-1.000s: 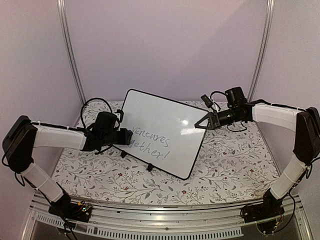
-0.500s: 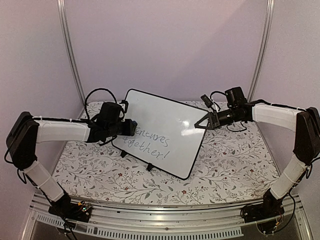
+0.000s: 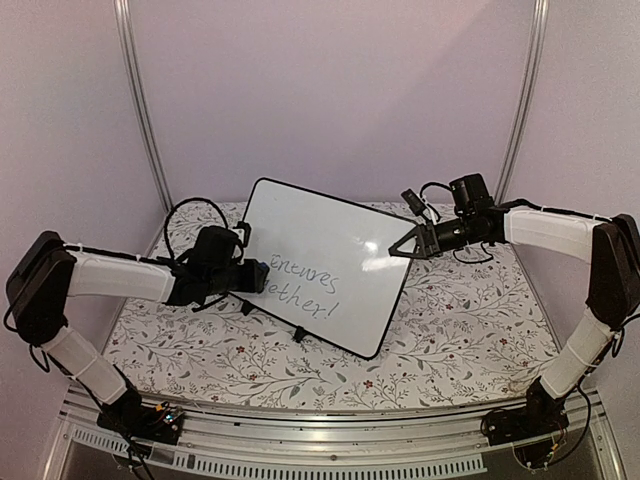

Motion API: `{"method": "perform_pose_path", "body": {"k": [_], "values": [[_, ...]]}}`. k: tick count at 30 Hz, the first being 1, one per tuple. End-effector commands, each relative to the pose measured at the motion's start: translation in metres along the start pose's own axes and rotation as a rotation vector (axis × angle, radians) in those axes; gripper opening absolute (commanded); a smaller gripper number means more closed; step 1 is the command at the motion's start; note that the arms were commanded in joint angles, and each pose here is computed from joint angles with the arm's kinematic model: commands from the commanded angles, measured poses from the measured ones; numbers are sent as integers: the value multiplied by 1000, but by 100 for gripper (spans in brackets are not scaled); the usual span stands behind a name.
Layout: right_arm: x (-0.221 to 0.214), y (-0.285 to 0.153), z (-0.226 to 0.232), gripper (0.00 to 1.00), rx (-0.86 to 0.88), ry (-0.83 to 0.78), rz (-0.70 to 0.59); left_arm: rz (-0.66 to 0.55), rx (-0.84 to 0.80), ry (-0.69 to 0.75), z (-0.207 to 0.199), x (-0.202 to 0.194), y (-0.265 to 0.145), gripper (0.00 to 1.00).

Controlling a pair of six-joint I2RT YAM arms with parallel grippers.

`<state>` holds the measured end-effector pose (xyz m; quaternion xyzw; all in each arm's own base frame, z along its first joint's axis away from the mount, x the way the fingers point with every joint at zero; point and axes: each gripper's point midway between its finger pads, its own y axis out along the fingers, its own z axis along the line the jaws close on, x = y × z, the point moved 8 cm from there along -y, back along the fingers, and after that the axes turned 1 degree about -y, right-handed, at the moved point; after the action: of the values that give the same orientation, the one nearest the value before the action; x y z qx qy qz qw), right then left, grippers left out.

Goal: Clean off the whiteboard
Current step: Erase the center of the whiteboard.

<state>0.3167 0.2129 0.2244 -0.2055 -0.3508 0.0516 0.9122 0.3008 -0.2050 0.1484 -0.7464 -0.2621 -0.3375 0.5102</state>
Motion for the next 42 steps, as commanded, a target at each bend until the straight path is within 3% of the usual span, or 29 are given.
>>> {"method": "perform_pose_path", "body": {"k": [1,15,19,30,35,42], "values": [[-21,23,4,0,70,19,94,86,8,-12,5,-29,-3,0],[-23,23,4,0,66,25,100,-51,-17,37,-16,41,9,0],[-22,23,5,0,65,18,97,-29,-42,31,-18,35,7,0],[-22,24,6,0,68,17,100,111,-34,-5,-11,-36,-3,0],[-23,25,6,0,70,16,103,78,-23,19,-16,-22,1,0],[-23,25,7,0,66,16,105,-11,-29,62,-28,28,14,0]]}}
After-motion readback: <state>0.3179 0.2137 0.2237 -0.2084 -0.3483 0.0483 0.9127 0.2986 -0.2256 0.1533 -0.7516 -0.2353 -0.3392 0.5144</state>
